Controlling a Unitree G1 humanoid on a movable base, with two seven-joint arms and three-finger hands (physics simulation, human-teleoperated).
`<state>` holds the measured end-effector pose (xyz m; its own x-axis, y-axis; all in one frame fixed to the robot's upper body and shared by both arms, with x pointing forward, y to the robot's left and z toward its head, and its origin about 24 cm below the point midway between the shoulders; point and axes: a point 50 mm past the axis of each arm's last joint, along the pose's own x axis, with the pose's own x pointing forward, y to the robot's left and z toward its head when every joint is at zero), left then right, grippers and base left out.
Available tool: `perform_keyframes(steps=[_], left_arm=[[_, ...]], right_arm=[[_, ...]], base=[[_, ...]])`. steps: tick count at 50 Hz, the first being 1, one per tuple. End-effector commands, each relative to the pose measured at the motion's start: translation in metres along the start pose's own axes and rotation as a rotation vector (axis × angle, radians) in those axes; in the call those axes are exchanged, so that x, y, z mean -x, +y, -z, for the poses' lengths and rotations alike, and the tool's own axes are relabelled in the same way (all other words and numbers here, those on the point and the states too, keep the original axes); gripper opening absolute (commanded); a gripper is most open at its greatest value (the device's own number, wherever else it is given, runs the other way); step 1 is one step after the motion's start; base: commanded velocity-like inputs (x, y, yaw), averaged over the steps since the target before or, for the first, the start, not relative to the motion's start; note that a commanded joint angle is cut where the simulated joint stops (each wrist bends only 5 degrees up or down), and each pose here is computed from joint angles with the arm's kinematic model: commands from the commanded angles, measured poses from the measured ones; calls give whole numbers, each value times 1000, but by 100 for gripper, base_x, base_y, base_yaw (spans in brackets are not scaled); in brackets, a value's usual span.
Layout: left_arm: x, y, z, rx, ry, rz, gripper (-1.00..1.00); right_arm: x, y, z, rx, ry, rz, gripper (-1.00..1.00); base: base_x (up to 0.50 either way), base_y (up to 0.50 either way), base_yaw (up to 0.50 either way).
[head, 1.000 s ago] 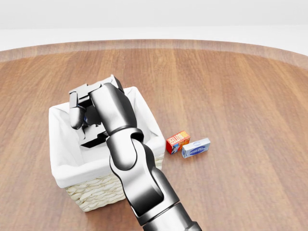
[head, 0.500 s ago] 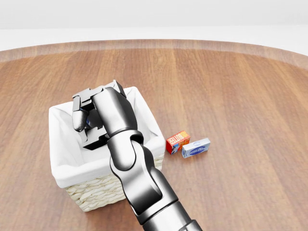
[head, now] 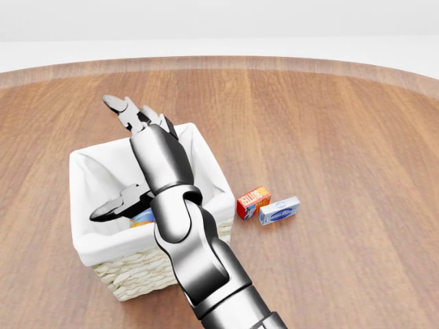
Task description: Pick up the alphabet soup and put it in the basket.
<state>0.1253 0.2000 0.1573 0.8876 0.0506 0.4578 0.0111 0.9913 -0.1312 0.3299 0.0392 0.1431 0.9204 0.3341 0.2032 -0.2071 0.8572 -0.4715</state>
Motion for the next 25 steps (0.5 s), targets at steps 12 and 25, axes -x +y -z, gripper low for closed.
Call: perform_keyframes(steps=[12, 25], left_arm=[[0, 0, 0, 0, 0, 0, 100], [0, 0, 0, 2, 2, 0, 100]], right_arm=[[0, 2, -1, 0, 0, -6, 100], [1, 2, -2, -4, -5, -8, 100]], base=[[0, 0, 0], [0, 0, 0]])
